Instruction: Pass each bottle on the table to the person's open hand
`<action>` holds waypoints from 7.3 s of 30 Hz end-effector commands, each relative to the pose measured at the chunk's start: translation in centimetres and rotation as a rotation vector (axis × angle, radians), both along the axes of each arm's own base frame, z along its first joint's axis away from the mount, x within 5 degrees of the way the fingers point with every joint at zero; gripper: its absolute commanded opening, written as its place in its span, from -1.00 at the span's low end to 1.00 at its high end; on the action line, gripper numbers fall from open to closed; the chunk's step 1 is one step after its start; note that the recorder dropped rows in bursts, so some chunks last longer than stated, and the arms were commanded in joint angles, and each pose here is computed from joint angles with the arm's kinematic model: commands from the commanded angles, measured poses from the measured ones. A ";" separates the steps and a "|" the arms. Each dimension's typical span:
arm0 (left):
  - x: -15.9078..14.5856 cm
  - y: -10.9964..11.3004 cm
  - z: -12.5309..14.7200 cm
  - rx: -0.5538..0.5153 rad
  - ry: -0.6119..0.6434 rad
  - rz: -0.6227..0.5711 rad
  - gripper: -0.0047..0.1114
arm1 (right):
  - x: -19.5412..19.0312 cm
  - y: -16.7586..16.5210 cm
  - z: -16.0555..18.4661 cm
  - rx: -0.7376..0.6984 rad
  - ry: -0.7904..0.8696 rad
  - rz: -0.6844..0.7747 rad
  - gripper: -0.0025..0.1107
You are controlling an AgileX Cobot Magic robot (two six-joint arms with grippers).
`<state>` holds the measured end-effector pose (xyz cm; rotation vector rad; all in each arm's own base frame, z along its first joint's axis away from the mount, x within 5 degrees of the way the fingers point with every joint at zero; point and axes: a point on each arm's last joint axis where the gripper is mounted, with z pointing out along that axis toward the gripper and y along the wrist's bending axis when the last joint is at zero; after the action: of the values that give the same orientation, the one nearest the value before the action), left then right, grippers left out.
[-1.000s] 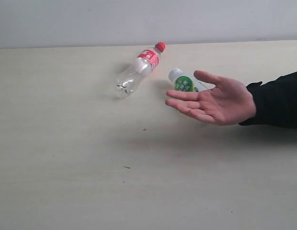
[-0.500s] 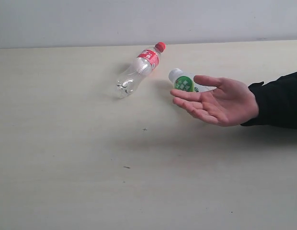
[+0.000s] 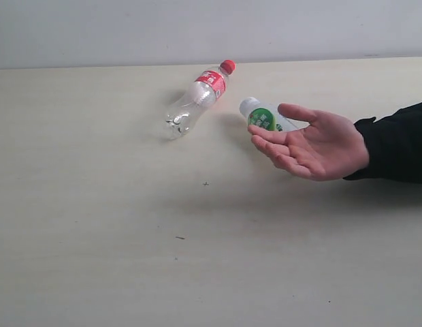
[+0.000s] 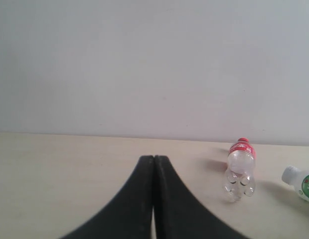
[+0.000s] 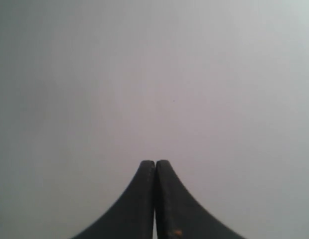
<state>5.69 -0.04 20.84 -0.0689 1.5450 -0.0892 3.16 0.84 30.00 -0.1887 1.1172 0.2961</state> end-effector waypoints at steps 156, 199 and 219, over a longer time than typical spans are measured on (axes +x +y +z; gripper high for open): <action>0.0 0.0 0.0 0.005 -0.005 0.002 -0.92 | 29.3 12.4 -5.2 -0.464 1.685 0.137 -0.96; 0.0 0.0 0.0 0.005 -0.005 0.002 -0.92 | 30.4 12.7 -10.2 -0.470 1.739 0.114 0.37; 0.0 0.0 0.0 0.005 -0.005 0.002 -0.92 | 28.7 12.0 -4.2 -0.428 1.573 0.124 0.37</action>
<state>5.69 -0.04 20.82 -0.0692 1.5468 -0.0890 32.11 13.03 25.03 -0.4225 2.7666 0.3004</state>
